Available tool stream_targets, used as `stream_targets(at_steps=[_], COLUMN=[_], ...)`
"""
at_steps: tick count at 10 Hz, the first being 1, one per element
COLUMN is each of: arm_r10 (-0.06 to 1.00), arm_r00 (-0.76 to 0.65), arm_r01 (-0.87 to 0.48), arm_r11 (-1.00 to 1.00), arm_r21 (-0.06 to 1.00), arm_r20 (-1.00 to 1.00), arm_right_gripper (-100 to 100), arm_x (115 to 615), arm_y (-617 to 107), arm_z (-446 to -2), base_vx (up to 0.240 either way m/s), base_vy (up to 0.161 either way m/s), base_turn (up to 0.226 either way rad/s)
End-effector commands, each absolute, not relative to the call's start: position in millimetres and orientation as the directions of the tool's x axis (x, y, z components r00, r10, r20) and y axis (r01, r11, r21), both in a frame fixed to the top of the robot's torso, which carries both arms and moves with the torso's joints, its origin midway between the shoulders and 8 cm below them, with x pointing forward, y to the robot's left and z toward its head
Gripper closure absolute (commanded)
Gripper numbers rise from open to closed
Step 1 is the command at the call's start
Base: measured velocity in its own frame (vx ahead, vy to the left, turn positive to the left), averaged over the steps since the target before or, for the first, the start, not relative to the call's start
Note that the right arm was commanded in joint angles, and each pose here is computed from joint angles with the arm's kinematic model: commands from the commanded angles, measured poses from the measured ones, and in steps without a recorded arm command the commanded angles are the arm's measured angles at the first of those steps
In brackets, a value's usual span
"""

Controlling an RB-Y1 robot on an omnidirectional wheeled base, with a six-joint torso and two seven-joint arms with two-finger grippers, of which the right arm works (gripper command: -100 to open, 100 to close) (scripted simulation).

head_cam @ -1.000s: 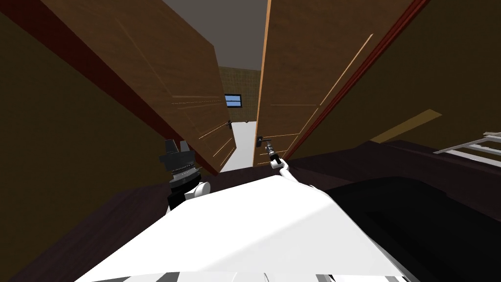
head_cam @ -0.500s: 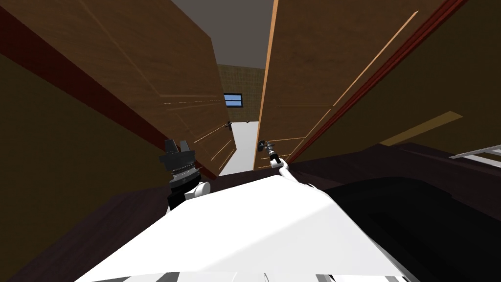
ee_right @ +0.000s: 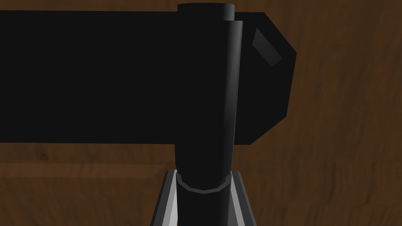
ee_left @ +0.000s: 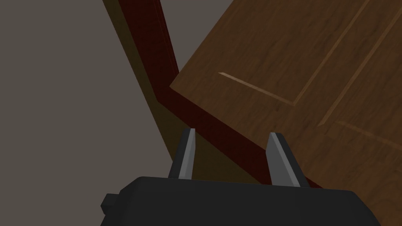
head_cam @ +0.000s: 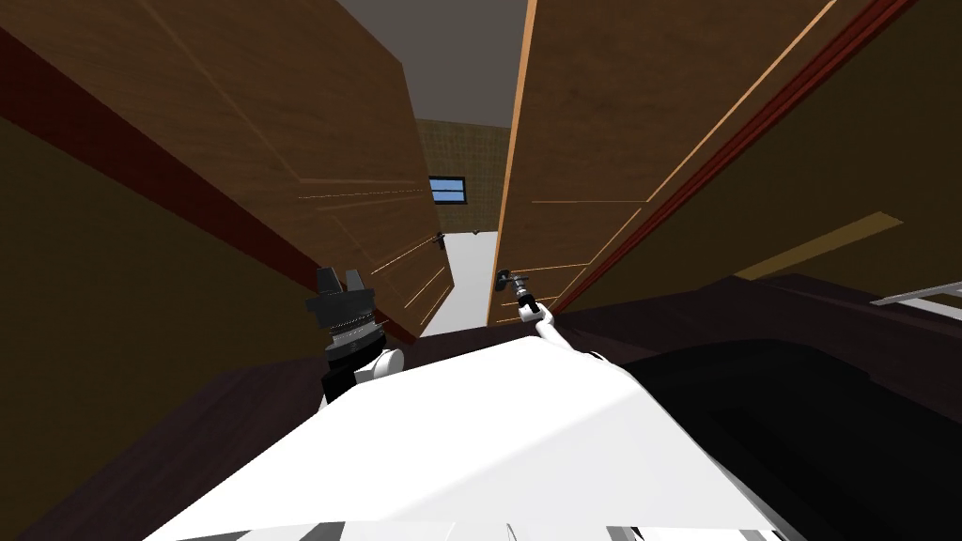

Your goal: Push the door open

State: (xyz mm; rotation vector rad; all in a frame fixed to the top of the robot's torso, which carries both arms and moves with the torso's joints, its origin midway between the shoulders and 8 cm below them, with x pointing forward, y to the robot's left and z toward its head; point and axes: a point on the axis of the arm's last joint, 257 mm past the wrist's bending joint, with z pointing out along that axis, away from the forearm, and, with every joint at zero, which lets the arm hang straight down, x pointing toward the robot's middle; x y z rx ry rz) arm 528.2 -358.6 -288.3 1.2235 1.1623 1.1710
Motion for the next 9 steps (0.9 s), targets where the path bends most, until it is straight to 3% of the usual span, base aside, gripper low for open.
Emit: stream_targets(at_steps=[1, 3, 9], arm_r10=[0.999, 0.998, 0.992], arm_r00=[0.054, 0.069, 0.126], arm_r01=[-0.004, -0.016, -0.031], arm_r11=[0.003, 0.008, 0.021], arm_r21=[1.0, 1.0, 0.999], arm_r20=[-0.002, -0.007, -0.017], arm_right_gripper=[100, 100, 100], arm_x=[526.1, 530.4, 538.3], arm_y=[-357.4, -361.0, -370.8], arm_z=[-292.2, -286.5, -280.3], base_vx=[0.0, 0.057, 0.191], base_vy=[0.0, 0.007, 0.026], base_turn=[0.0, -0.027, -0.069])
